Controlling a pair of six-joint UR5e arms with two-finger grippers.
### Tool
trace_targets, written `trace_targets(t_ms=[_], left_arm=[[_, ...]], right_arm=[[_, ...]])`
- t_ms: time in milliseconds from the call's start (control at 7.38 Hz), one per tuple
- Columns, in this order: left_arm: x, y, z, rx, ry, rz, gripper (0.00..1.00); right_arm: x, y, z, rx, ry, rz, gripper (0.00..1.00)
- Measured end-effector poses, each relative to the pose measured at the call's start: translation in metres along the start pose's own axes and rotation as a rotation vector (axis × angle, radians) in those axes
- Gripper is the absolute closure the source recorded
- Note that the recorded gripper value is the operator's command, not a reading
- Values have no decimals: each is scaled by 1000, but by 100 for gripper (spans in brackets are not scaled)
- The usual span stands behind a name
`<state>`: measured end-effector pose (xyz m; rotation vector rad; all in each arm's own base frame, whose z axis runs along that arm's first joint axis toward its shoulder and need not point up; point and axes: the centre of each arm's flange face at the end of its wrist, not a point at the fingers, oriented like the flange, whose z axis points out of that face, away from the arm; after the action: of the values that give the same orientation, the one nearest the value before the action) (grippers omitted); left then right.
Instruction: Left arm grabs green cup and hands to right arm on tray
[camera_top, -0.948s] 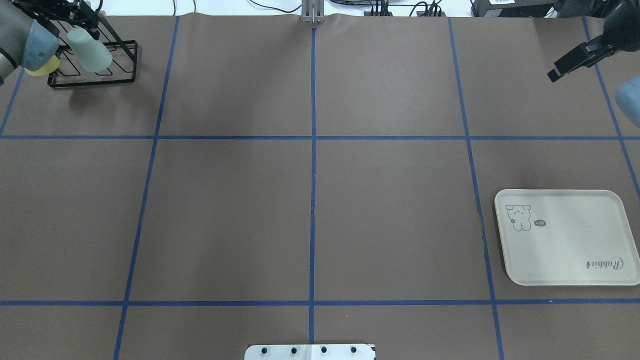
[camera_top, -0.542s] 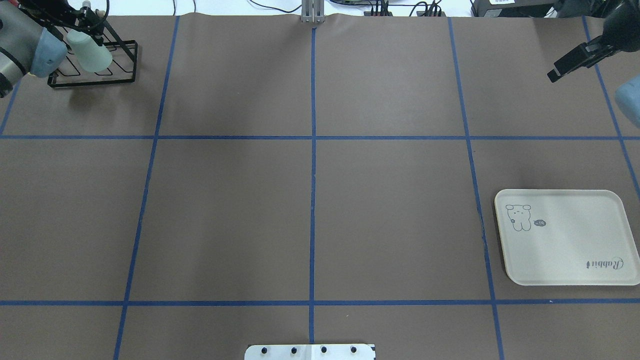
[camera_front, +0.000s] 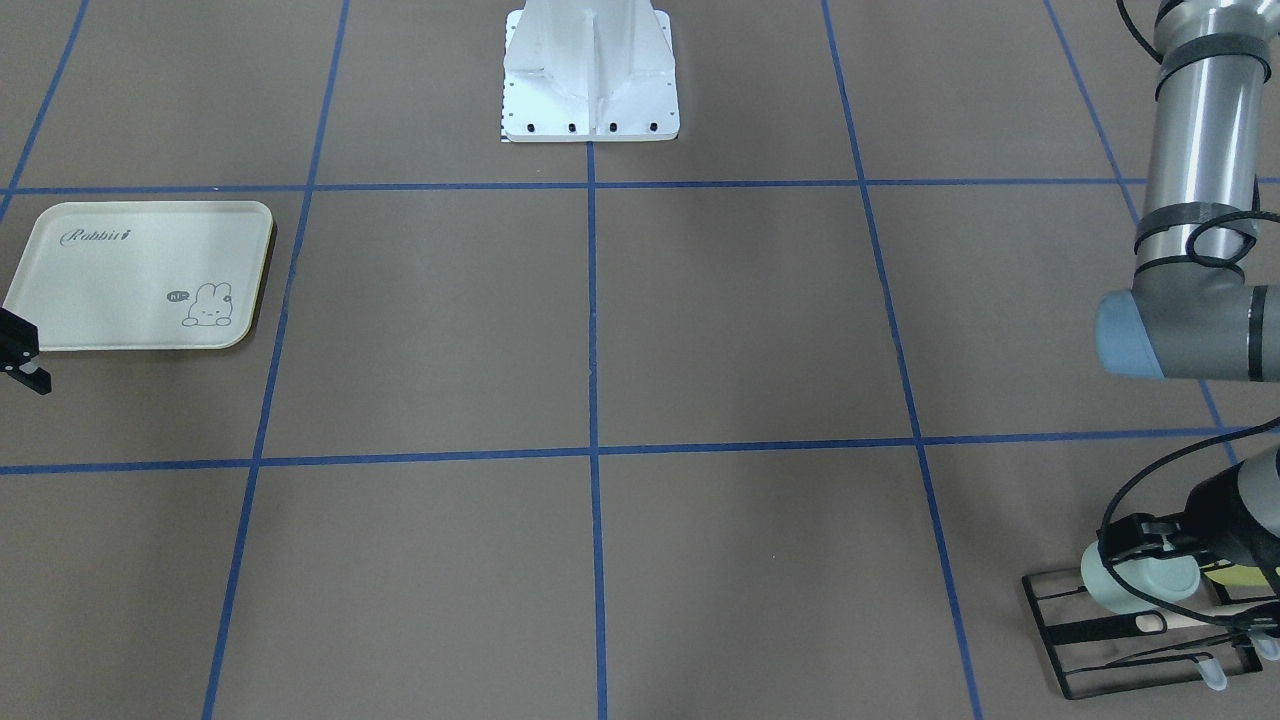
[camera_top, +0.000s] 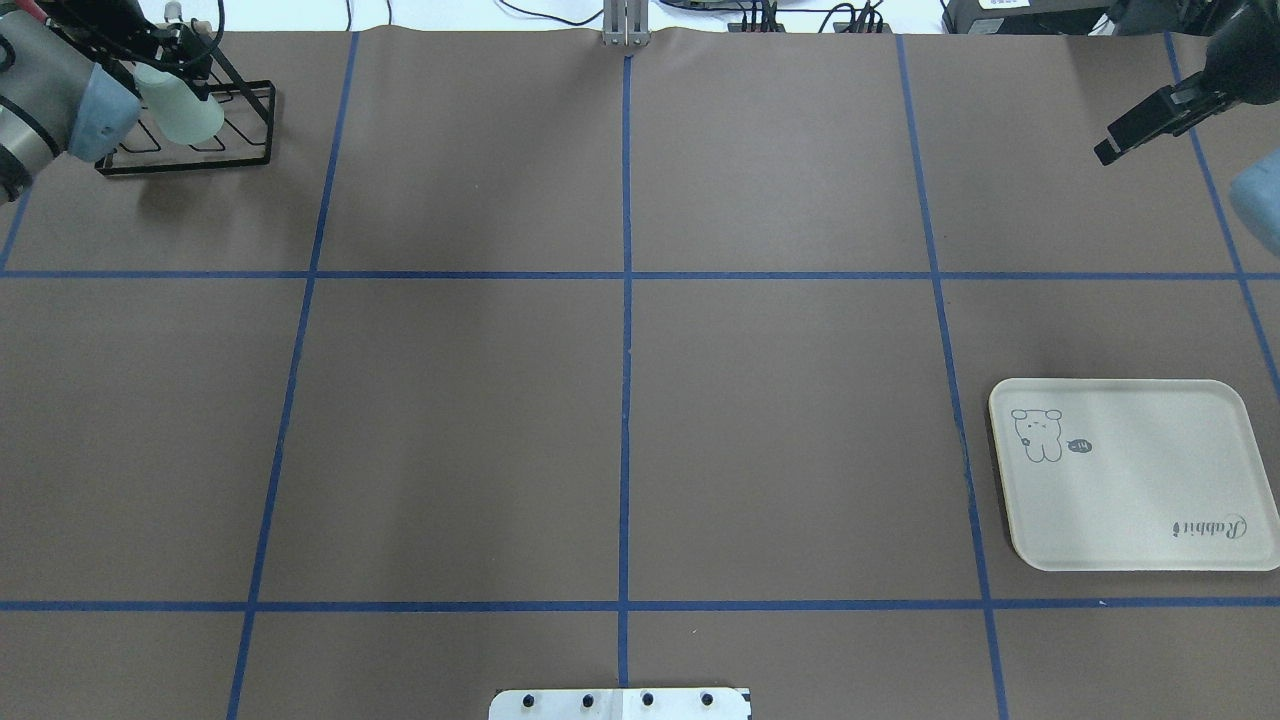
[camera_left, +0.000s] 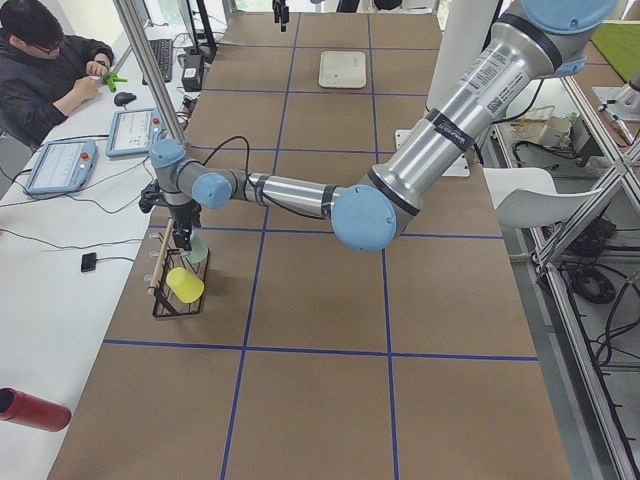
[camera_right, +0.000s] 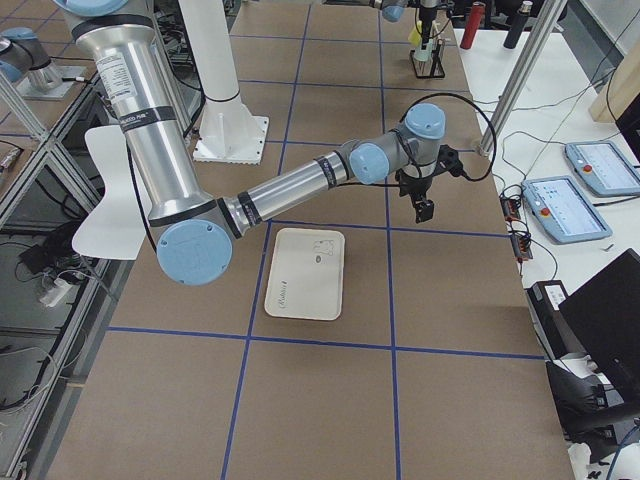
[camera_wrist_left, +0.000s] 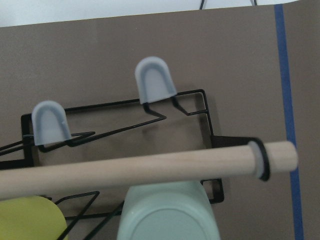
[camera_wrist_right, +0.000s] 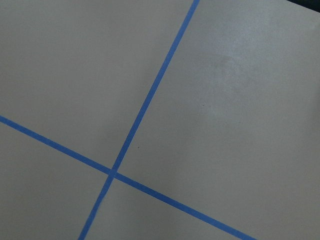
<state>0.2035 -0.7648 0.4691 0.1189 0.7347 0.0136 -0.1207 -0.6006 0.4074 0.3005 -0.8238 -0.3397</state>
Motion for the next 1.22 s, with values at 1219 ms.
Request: trace_targets(t_ms=[1219], left_arm=[[-5, -1, -2, 8, -13, 7, 57]], right_arm=[[-1, 0, -1, 2, 0, 0, 0]])
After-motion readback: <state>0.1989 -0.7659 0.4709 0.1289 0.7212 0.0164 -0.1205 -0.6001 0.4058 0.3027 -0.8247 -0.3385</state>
